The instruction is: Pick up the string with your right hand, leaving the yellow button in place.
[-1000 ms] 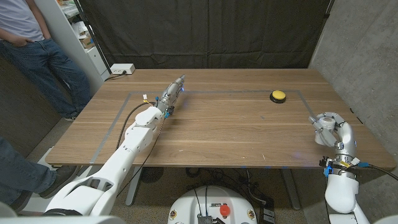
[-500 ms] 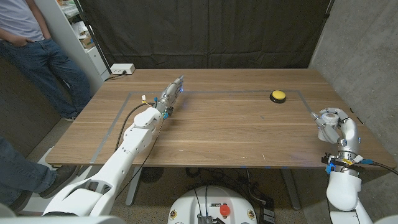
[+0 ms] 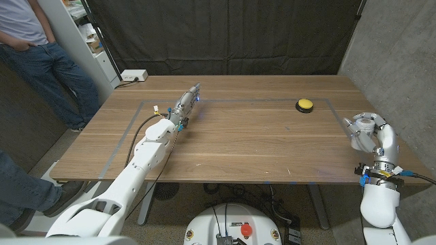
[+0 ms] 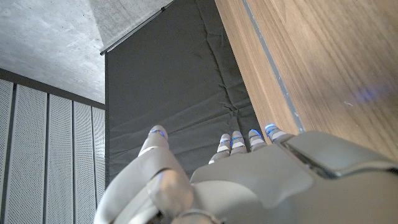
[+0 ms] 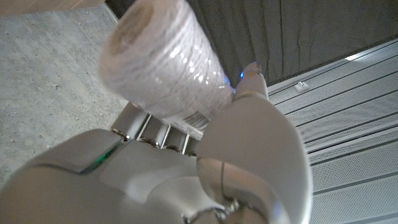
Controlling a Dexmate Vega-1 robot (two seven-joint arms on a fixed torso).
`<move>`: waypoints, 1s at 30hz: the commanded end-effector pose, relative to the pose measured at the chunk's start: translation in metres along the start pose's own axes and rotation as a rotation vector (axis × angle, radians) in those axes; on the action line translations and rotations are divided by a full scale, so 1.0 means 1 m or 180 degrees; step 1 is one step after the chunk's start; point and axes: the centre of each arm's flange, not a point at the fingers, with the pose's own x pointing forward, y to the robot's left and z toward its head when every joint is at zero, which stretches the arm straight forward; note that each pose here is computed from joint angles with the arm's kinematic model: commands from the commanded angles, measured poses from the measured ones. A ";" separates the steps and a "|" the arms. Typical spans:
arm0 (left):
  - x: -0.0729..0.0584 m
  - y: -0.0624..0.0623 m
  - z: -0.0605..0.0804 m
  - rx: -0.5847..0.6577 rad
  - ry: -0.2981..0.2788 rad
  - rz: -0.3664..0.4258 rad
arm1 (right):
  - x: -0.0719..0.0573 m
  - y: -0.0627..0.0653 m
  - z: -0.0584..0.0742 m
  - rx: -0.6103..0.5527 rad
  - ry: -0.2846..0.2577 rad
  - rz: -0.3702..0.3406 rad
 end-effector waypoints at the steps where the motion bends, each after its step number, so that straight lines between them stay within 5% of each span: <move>1: 0.000 0.001 0.000 -0.0003 -0.0014 -0.0004 | 0.019 -0.007 0.016 0.0039 -0.0132 -0.0084; 17: -0.005 -0.001 -0.008 -0.0026 0.0027 -0.0013 | 0.032 -0.020 0.031 0.0003 -0.0246 -0.0194; 30: -0.004 0.002 -0.007 0.0019 0.0075 -0.0031 | 0.033 -0.017 0.035 -0.0006 -0.0233 -0.0209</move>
